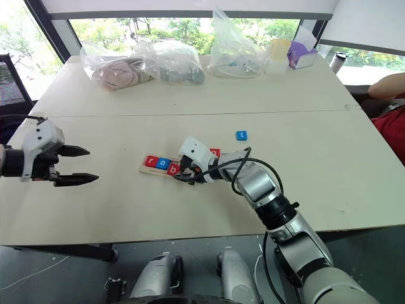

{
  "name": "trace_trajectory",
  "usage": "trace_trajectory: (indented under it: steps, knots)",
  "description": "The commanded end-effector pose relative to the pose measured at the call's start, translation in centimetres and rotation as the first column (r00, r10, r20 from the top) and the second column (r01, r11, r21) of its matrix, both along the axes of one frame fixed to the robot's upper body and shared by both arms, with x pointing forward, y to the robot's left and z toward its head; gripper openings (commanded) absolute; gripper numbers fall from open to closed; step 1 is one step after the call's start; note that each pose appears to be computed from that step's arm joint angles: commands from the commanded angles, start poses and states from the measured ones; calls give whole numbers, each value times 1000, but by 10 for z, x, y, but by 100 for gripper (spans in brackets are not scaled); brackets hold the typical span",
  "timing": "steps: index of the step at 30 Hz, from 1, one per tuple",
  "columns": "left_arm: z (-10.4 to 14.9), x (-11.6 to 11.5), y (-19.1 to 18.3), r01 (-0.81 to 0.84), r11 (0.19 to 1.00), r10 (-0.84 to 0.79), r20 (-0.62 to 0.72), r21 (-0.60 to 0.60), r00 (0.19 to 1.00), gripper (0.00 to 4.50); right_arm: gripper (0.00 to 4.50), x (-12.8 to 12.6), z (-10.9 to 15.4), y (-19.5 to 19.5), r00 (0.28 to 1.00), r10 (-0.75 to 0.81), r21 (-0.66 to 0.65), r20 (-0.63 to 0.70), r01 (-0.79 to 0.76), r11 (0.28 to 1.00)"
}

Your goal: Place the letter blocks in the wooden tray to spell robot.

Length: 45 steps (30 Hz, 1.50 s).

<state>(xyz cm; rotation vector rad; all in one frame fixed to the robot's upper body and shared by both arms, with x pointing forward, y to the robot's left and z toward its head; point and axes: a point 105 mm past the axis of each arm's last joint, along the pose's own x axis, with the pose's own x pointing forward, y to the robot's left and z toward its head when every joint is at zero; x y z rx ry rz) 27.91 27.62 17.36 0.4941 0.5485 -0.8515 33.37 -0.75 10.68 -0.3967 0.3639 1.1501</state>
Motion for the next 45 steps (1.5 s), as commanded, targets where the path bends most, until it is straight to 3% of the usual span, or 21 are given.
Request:
trace_trajectory:
  steps: [1,44,45]
  knots:
    - [7,-3,-9,23,999,-22,39,-22,999,450,113,7,10,7,998,12,-13,56,-12,1000]
    - [-7,-3,-21,-8,997,12,43,-81,999,450,113,18,0,40,996,86,-51,10,-86,995]
    - [-8,-3,-21,-8,997,12,43,-82,999,450,193,18,0,40,996,87,-50,10,-87,995]
